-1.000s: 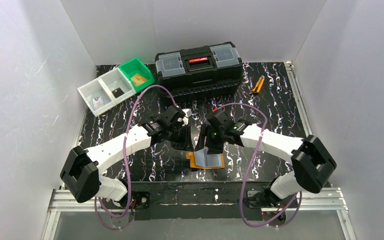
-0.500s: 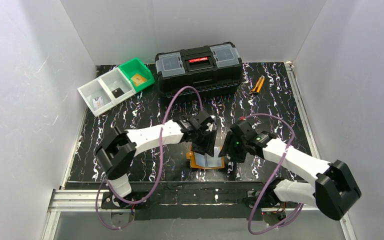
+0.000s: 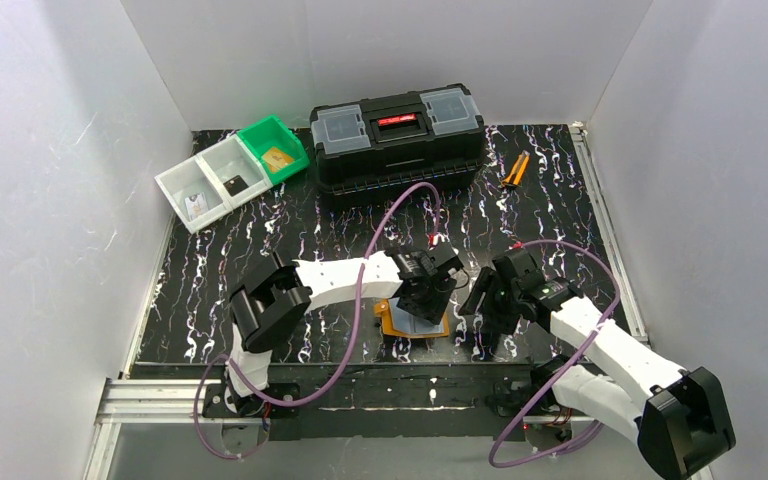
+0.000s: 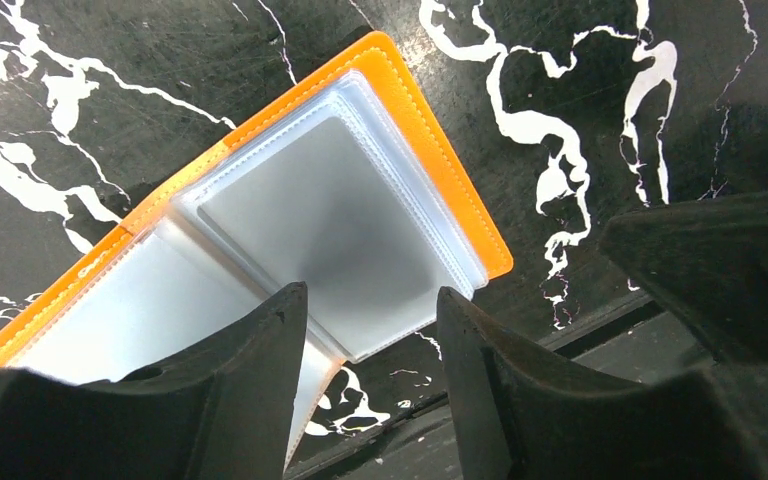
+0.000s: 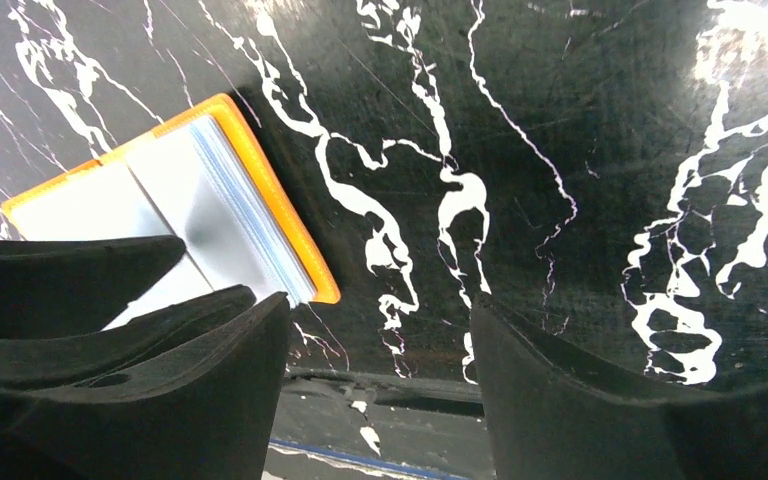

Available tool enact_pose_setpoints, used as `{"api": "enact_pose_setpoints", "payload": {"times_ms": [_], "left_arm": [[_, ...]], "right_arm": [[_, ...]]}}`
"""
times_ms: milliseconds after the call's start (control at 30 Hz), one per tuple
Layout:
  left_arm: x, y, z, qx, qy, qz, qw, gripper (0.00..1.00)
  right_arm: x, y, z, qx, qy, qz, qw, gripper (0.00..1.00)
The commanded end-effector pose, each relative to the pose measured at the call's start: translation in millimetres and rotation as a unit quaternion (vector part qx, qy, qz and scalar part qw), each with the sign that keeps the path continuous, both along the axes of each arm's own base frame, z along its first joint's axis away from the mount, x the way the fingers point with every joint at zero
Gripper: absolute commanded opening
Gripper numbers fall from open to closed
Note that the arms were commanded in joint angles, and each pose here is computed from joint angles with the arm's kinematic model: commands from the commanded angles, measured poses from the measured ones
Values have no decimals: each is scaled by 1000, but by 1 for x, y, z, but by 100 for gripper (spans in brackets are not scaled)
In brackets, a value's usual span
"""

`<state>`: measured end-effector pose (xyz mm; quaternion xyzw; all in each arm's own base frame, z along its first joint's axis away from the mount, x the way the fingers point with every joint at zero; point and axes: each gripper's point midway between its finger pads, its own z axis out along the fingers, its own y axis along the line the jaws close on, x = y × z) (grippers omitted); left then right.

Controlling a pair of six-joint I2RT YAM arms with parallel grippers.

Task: Take the credit cards out of the card holder
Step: Remove the credit card from the card holder.

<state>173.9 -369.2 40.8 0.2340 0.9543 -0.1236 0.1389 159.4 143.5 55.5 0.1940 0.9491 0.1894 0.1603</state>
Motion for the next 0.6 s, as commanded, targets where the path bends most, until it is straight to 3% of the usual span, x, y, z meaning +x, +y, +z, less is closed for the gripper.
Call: {"api": "enact_pose_setpoints", "payload": {"times_ms": [0, 367, 567], "left_arm": [[6, 9, 3, 37, -33, -9, 999, 50], [-6, 21, -31, 83, -23, -30, 996, 52], [-12, 27, -46, 88, -9, -25, 996, 40]], "right_arm": [[-2, 6, -1, 13, 7, 14, 1000, 74], [3, 10, 2, 13, 8, 22, 1000, 75], [1, 6, 5, 7, 8, 23, 1000, 75]]}}
